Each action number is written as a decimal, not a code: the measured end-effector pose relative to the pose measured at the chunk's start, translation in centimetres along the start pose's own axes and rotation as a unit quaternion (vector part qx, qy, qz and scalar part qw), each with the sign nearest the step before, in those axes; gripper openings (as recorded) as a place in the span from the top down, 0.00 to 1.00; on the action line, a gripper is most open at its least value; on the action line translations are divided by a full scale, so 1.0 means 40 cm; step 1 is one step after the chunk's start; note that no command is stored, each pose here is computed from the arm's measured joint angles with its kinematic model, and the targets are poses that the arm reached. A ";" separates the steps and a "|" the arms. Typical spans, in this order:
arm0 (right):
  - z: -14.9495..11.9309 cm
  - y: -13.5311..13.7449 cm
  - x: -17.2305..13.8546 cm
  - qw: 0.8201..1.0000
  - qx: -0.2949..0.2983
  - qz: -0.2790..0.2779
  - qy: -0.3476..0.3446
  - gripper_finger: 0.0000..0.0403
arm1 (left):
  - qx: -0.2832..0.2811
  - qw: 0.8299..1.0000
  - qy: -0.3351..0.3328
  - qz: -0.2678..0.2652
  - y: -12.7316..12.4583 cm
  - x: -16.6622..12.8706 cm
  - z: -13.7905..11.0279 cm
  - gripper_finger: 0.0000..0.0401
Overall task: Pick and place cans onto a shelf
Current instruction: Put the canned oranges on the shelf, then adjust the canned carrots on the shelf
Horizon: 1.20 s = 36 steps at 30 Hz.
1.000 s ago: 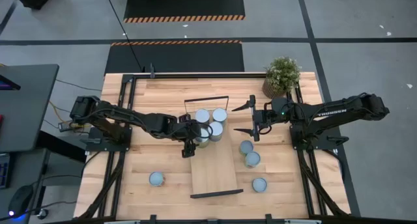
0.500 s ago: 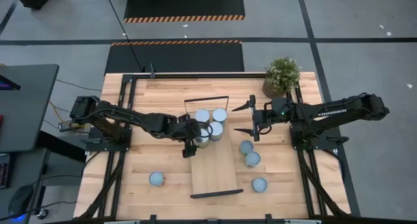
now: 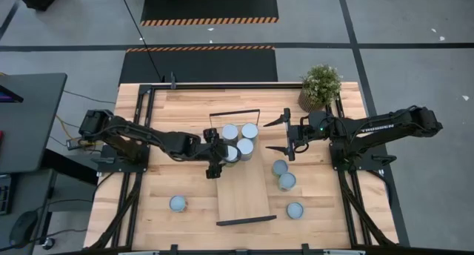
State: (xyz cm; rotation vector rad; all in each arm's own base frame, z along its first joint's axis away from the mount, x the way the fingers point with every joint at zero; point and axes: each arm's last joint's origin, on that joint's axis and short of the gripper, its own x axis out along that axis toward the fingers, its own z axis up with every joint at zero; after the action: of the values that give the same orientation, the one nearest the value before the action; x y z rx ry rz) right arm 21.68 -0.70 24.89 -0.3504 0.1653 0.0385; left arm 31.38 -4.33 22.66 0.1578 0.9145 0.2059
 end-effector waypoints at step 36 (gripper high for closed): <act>-0.002 0.001 0.000 1.000 0.000 0.001 0.004 0.09 | 0.035 0.994 -0.057 0.087 -0.023 -0.074 0.012 0.04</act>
State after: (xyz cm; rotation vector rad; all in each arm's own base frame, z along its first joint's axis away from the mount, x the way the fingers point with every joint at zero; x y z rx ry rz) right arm 21.66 -0.71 24.81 -0.3507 0.1741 0.0394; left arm 30.09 -5.96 25.02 0.3131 0.7943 0.3238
